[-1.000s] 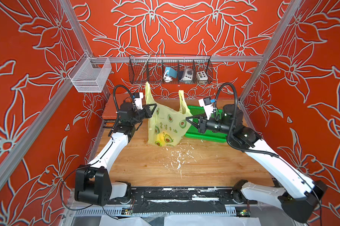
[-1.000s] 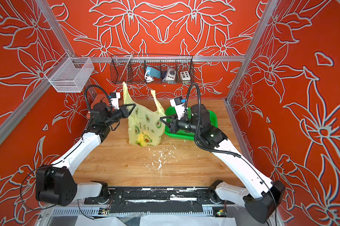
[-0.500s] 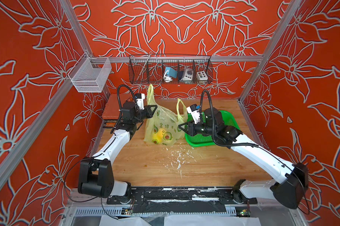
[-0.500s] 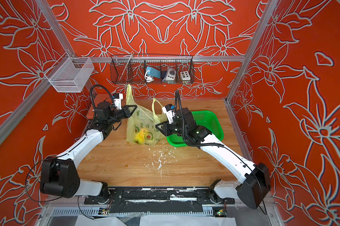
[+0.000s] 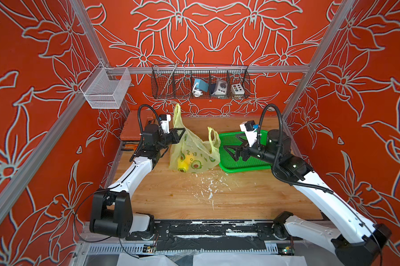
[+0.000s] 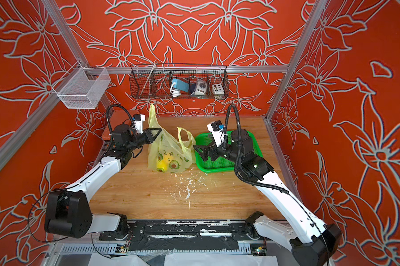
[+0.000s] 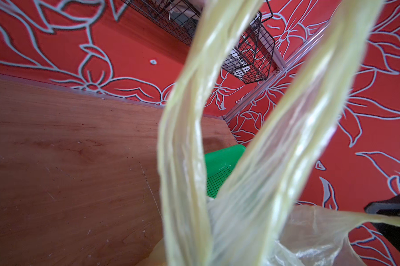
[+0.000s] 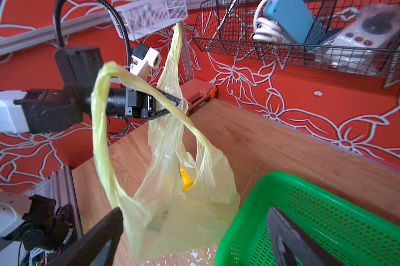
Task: Place the pears into plastic bags & tie knots
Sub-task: Adjust the plastic bag at the center of the board, then tie the plastic bag at the center of the board.
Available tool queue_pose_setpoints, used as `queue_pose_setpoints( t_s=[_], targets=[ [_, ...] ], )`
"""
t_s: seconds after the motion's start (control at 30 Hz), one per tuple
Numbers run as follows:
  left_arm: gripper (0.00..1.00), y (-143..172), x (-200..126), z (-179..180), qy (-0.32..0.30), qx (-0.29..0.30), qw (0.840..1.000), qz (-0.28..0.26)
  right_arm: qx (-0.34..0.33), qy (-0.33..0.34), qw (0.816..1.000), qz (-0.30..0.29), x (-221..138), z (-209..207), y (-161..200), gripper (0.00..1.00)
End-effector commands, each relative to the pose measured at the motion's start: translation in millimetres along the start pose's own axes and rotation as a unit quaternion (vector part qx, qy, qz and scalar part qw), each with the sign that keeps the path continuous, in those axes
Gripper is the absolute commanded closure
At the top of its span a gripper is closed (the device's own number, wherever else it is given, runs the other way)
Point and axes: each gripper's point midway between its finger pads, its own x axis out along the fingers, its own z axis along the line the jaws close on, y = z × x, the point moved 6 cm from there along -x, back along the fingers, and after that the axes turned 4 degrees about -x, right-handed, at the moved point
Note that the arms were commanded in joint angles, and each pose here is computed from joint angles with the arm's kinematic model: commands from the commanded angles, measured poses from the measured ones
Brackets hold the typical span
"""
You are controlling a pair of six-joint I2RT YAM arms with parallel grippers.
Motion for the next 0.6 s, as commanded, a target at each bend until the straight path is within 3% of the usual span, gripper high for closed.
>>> queue_pose_setpoints(
  t_s=[0.0, 0.13, 0.37, 0.57],
  targets=[
    [1.00, -10.3, -5.6, -14.9, 0.023, 0.021, 0.999, -0.012, -0.013, -0.072, 0.997, 0.010, -2.2, 16.5, 13.1, 0.02],
    [1.00, -11.9, -3.5, -15.9, 0.027, 0.022, 0.999, -0.008, 0.007, -0.102, 0.994, 0.028, -3.3, 25.5, 33.0, 0.02],
    [1.00, -14.0, -0.6, -17.9, 0.036, 0.025, 0.999, 0.001, 0.014, -0.088, 0.995, 0.034, 19.3, 15.1, 45.0, 0.02],
    [1.00, -9.7, 0.8, -18.7, 0.048, 0.027, 0.998, 0.015, -0.016, -0.019, 1.000, 0.016, 52.1, -14.6, 36.8, 0.02]
  ],
)
